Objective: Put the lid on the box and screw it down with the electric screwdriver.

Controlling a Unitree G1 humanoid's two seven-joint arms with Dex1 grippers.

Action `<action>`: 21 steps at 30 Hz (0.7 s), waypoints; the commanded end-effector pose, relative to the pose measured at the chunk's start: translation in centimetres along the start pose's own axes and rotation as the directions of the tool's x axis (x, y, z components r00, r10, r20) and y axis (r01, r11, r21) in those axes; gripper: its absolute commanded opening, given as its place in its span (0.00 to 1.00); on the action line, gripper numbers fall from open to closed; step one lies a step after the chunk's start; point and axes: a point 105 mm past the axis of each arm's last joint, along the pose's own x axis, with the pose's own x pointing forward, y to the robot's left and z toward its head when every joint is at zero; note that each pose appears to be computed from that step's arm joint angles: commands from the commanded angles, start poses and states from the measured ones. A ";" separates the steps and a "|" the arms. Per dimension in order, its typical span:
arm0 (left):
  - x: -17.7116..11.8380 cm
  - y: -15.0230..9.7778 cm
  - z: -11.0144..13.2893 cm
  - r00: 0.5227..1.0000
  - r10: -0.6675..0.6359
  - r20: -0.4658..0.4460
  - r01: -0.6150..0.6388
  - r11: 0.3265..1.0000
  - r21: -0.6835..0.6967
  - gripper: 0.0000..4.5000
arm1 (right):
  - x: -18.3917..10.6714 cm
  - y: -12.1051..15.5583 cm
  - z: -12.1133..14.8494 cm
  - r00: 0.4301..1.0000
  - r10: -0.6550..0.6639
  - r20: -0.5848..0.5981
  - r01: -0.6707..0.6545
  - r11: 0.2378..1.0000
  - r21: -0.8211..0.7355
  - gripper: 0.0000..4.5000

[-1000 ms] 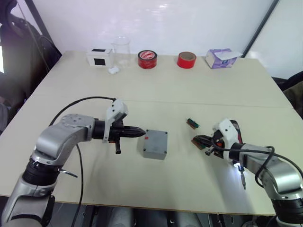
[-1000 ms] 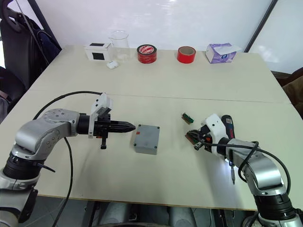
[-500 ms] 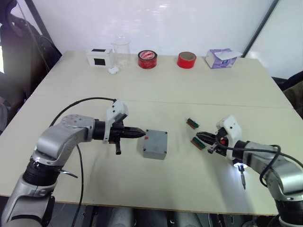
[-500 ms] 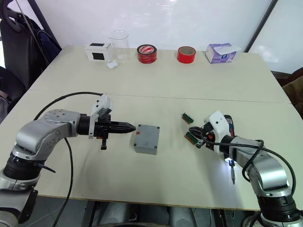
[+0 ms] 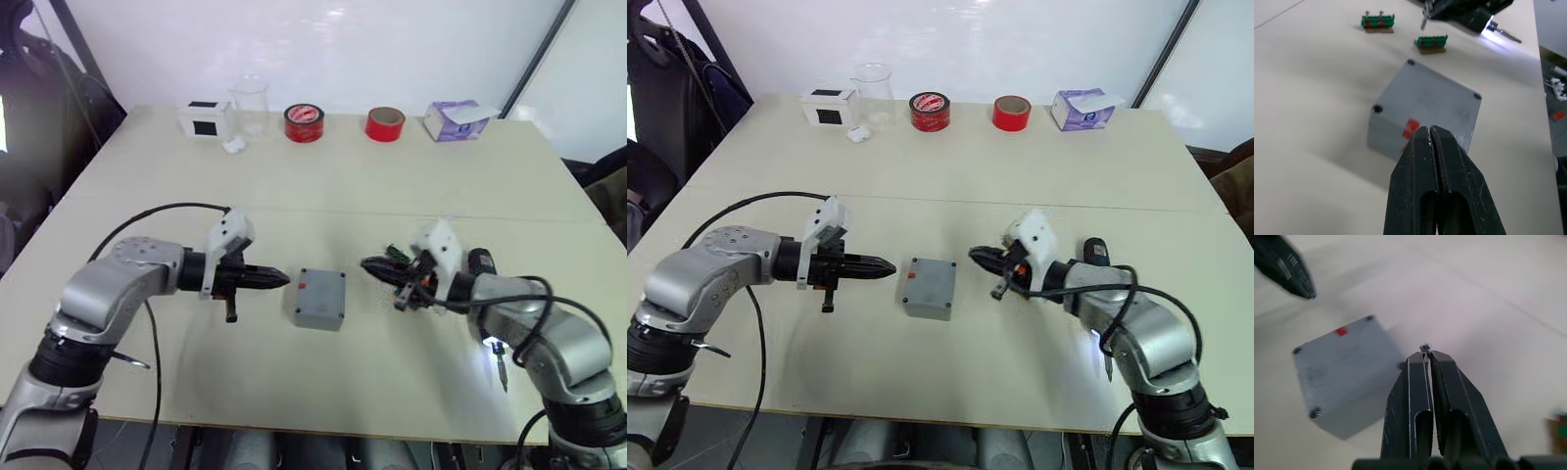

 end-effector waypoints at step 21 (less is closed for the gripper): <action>0.4 -0.1 0.4 0.999 0.017 0.028 -0.019 0.999 0.050 0.00 | 1.7 0.1 -0.4 1.000 -0.021 -0.003 0.021 0.996 -0.081 0.02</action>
